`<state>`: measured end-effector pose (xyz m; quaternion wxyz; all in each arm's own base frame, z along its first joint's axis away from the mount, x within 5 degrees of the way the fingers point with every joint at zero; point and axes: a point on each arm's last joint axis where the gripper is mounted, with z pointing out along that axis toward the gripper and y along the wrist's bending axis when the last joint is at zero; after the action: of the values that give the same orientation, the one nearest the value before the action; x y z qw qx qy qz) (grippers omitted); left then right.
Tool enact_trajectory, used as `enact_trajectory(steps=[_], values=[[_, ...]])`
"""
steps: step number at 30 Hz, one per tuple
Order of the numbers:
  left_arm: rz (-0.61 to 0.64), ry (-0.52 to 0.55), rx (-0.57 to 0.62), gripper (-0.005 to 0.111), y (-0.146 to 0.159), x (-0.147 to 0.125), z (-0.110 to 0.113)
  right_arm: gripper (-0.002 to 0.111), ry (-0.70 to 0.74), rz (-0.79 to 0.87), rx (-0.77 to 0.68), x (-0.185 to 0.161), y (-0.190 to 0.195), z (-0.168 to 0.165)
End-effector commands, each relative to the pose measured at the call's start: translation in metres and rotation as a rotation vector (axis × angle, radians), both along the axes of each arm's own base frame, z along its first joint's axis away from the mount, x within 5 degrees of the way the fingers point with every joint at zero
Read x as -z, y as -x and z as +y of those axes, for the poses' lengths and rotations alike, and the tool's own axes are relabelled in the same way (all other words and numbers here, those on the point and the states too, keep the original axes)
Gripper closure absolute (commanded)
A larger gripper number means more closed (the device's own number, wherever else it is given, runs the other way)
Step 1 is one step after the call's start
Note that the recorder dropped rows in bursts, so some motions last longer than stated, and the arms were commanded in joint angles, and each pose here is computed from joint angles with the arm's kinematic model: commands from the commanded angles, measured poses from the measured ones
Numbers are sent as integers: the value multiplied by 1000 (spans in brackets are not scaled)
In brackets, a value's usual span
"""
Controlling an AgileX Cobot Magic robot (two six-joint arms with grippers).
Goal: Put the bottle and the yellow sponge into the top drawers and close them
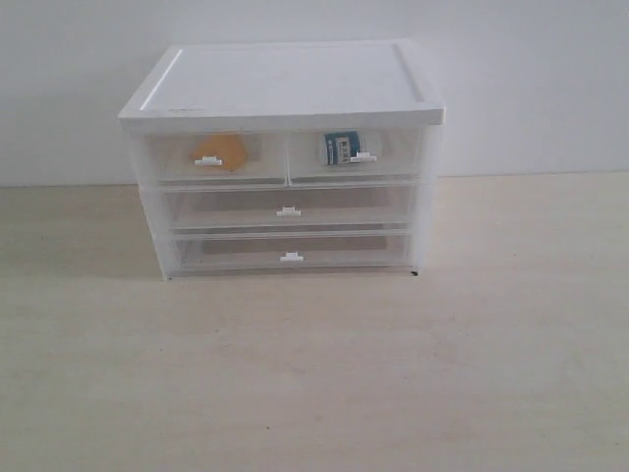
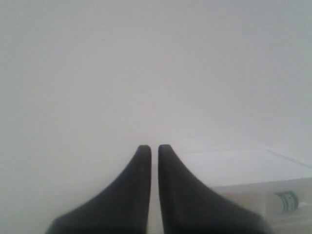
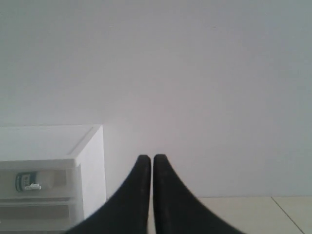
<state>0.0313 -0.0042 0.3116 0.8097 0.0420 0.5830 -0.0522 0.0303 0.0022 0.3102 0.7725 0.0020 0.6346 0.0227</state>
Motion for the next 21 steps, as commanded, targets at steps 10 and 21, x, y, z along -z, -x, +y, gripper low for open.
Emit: enact_trajectory(steps=[10,21], values=[[64,60,17,103,-2,19,0,108,-22,58,21,74,-23,-2],[98,11,6,103,-20,74,-3,108,-7,141,22,100,-27,-2]])
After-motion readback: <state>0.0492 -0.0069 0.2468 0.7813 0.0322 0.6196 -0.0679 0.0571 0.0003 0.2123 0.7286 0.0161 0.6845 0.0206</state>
